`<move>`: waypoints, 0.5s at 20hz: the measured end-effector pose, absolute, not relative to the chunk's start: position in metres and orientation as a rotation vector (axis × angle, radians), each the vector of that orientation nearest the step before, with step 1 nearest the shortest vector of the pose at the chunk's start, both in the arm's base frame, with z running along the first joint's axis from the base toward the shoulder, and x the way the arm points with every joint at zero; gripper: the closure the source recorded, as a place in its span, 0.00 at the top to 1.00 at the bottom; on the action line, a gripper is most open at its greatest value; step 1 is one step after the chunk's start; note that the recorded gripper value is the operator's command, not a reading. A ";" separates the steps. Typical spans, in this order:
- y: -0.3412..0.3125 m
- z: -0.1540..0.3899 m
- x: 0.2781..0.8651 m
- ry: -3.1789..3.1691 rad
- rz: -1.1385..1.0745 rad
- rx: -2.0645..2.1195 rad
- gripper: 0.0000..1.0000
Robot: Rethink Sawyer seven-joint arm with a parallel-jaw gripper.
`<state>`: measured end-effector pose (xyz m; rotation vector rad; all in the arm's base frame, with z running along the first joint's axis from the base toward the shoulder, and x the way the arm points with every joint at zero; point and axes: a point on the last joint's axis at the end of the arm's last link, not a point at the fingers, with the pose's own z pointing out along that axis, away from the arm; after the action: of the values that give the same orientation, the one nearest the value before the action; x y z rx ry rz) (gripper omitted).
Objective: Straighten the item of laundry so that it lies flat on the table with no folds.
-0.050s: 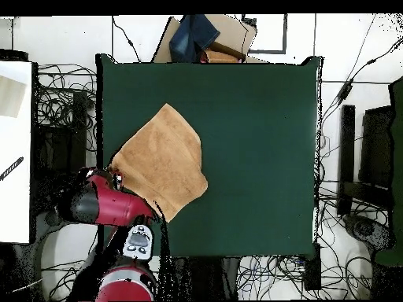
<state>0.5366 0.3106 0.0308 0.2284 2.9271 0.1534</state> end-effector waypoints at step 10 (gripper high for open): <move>0.303 0.031 0.544 2.921 0.159 0.306 1.00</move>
<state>0.5444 0.3026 0.0306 0.3061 2.9212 0.1588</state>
